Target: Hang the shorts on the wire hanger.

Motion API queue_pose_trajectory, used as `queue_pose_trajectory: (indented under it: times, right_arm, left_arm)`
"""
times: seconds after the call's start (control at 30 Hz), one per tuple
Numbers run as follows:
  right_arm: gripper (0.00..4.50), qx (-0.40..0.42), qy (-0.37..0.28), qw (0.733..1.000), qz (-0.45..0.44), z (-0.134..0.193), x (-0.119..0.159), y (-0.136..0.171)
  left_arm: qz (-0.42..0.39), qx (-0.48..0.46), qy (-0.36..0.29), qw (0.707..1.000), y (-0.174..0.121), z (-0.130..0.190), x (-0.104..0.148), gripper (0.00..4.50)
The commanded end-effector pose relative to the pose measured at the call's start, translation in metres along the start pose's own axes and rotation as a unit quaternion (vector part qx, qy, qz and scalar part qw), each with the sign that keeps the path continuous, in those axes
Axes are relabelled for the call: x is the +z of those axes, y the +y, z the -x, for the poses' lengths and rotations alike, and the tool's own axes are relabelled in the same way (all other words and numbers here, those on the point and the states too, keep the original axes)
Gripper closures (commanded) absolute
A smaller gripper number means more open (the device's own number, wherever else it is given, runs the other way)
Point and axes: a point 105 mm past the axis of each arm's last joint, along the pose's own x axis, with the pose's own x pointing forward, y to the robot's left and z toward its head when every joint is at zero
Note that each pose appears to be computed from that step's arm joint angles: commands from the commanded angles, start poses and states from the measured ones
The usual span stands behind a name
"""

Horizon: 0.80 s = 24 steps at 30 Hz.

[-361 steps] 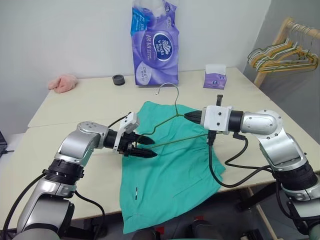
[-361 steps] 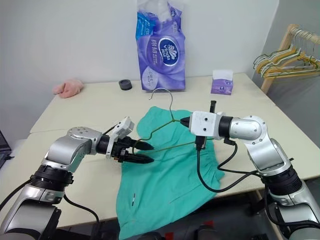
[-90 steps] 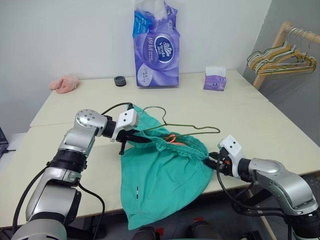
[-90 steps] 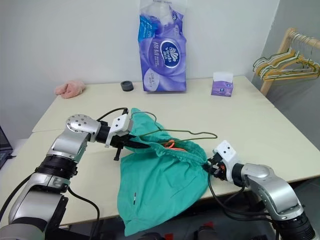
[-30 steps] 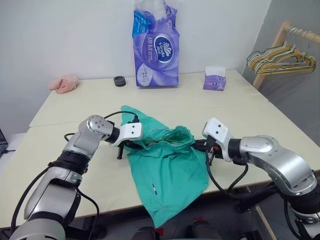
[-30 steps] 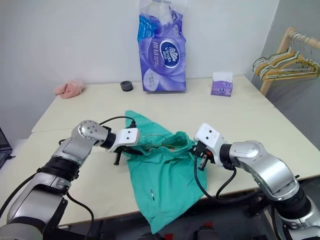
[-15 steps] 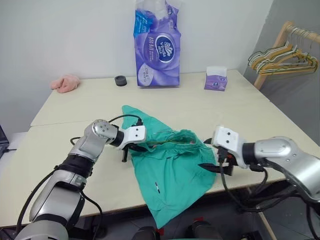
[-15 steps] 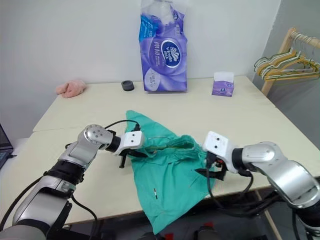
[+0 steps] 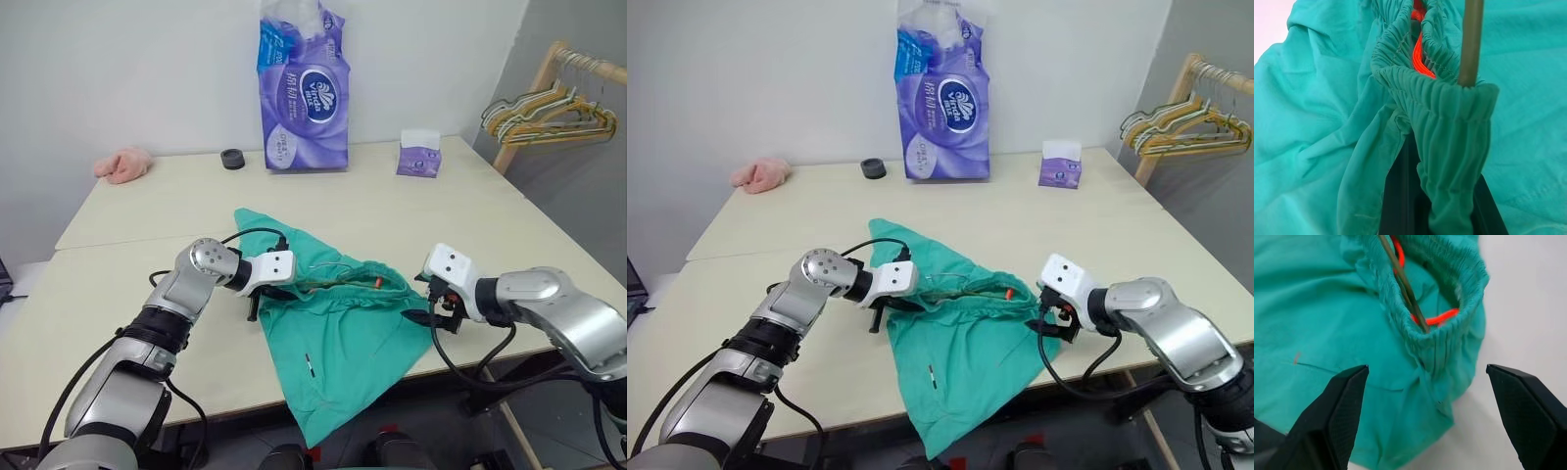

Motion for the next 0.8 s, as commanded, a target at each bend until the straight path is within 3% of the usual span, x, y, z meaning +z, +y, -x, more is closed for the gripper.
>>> queue_pose_trajectory:
  times: [0.03,0.23,0.27,0.33,0.67,0.8]
  right_arm:
    - [0.39,-0.003,-0.005,1.0,0.028,-0.009,0.008,-0.007]
    - [0.39,0.016,0.002,0.999,0.049,-0.029,0.01,-0.007]
    - [0.56,0.018,0.002,0.998,0.053,-0.031,0.011,-0.007]
    - [0.94,0.022,0.006,0.998,0.064,-0.034,0.01,-0.007]
    - [4.38,0.034,0.005,0.995,0.095,-0.034,0.013,0.0]
    - [4.45,0.035,-0.001,0.994,0.1,-0.031,0.017,0.0]
  left_arm:
    - [-0.023,0.01,-0.009,1.0,0.005,0.005,0.011,4.5]
    - [-0.019,0.011,-0.015,1.0,0.004,0.005,0.012,4.5]
    - [-0.018,0.011,-0.016,1.0,0.003,0.005,0.013,4.5]
    - [-0.017,0.009,-0.021,1.0,0.003,0.006,0.015,4.5]
    - [-0.011,0.002,-0.043,0.999,0.0,0.006,0.026,4.5]
    - [-0.012,0.005,-0.059,0.998,0.001,0.006,0.031,4.5]
